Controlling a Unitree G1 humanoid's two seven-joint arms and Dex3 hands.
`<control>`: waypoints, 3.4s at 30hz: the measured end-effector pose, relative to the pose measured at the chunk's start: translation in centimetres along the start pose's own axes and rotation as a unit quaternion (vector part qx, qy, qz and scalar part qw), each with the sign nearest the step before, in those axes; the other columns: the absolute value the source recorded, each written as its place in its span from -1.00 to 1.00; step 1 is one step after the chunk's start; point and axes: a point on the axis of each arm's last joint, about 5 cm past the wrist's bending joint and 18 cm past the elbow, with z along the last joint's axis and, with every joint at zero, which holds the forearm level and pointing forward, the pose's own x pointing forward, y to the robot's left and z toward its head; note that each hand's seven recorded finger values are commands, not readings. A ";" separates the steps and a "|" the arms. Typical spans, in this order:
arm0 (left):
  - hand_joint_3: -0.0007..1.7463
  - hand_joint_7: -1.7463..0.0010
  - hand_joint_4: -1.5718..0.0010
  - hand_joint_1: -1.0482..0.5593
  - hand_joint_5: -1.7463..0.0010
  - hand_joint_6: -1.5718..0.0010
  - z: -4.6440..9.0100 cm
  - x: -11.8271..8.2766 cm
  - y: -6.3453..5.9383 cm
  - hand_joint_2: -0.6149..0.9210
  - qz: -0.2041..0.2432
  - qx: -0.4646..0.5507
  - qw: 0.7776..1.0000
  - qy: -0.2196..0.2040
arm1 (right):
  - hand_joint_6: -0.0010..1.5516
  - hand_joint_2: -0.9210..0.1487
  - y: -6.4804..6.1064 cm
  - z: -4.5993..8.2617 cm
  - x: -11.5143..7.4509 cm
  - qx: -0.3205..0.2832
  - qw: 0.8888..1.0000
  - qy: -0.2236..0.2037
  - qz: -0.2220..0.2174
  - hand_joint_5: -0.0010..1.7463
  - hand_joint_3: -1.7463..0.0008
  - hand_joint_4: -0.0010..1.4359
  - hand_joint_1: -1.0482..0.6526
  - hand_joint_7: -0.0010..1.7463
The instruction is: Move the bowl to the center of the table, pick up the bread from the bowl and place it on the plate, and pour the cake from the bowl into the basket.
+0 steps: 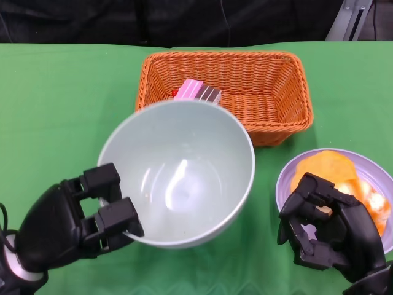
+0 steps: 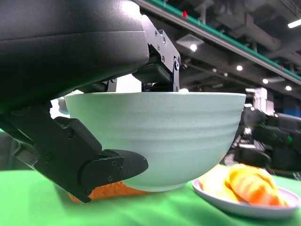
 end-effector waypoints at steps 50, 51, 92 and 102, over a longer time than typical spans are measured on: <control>-0.73 -1.00 0.33 0.17 -1.00 0.49 1.6 -2.1 -3.6 1.00 -0.098 -0.017 0.994 0.048 | -0.11 -0.38 0.0 0.1 0.1 0.002 1.000 0.000 0.001 0.94 -0.27 0.06 0.16 0.62; -0.73 -1.00 0.33 0.17 -1.00 0.49 1.7 -2.1 -3.8 1.00 -0.099 -0.018 0.994 0.048 | -0.11 -0.38 0.0 0.1 0.1 0.002 1.000 -0.001 0.001 0.94 -0.27 0.06 0.16 0.62; -0.68 1.00 0.35 -0.53 0.92 0.33 1.9 -1.7 -4.0 1.00 -0.084 -0.008 0.995 0.054 | -0.12 -0.36 0.1 0.2 0.1 0.000 1.000 -0.002 -0.001 0.96 -0.29 0.04 0.15 0.64; -0.64 1.00 0.41 -0.66 0.97 0.39 1.4 -1.5 -3.0 1.00 -0.065 -0.014 0.996 0.053 | -0.13 -0.36 0.1 0.0 0.0 -0.001 1.000 0.004 0.000 0.96 -0.30 0.02 0.15 0.65</control>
